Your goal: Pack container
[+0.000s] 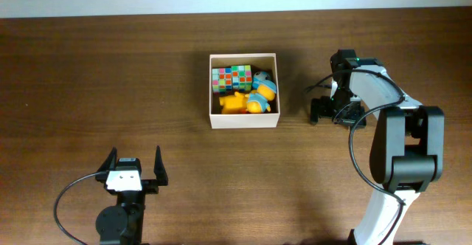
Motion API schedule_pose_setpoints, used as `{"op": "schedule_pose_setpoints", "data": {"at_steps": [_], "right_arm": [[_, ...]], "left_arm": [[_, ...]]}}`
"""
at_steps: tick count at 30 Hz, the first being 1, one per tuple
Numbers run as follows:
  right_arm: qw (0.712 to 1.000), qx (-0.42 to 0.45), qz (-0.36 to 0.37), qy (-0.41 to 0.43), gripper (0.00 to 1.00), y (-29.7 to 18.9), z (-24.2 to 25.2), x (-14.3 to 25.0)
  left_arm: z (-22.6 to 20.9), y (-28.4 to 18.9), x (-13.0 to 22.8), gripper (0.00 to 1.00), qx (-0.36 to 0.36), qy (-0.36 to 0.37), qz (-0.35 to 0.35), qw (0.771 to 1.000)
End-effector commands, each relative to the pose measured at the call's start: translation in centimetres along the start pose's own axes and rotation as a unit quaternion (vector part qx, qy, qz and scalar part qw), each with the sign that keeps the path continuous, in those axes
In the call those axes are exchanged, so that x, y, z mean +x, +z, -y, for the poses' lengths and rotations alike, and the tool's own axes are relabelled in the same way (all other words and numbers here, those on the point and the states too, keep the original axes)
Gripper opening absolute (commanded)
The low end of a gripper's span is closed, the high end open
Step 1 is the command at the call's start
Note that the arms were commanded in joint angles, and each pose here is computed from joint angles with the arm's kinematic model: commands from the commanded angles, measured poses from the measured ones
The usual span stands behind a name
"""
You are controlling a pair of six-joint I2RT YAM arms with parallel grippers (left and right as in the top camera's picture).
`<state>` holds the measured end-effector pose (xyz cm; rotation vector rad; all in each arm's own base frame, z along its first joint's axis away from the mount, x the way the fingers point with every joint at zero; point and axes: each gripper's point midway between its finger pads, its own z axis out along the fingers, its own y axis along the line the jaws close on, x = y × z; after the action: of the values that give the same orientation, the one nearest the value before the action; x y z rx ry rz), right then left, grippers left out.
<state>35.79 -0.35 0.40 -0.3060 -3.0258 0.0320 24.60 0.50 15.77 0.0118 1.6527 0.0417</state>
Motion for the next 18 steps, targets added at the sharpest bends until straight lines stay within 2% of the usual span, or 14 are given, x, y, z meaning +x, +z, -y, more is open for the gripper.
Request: {"op": "schedule_pose_setpoints", "data": {"at_steps": [1, 18], "right_arm": [[1.0, 0.005, 0.007, -0.001, 0.99, -0.43, 0.34, -0.19], [1.0, 0.005, 0.009, -0.005, 0.99, -0.53, 0.08, -0.16]], "left_arm": [[0.05, 0.0, 0.17, 0.99, 0.0, 0.01, 0.001, 1.0], [0.05, 0.0, 0.15, 0.99, 0.0, 0.01, 0.001, 1.0]]}}
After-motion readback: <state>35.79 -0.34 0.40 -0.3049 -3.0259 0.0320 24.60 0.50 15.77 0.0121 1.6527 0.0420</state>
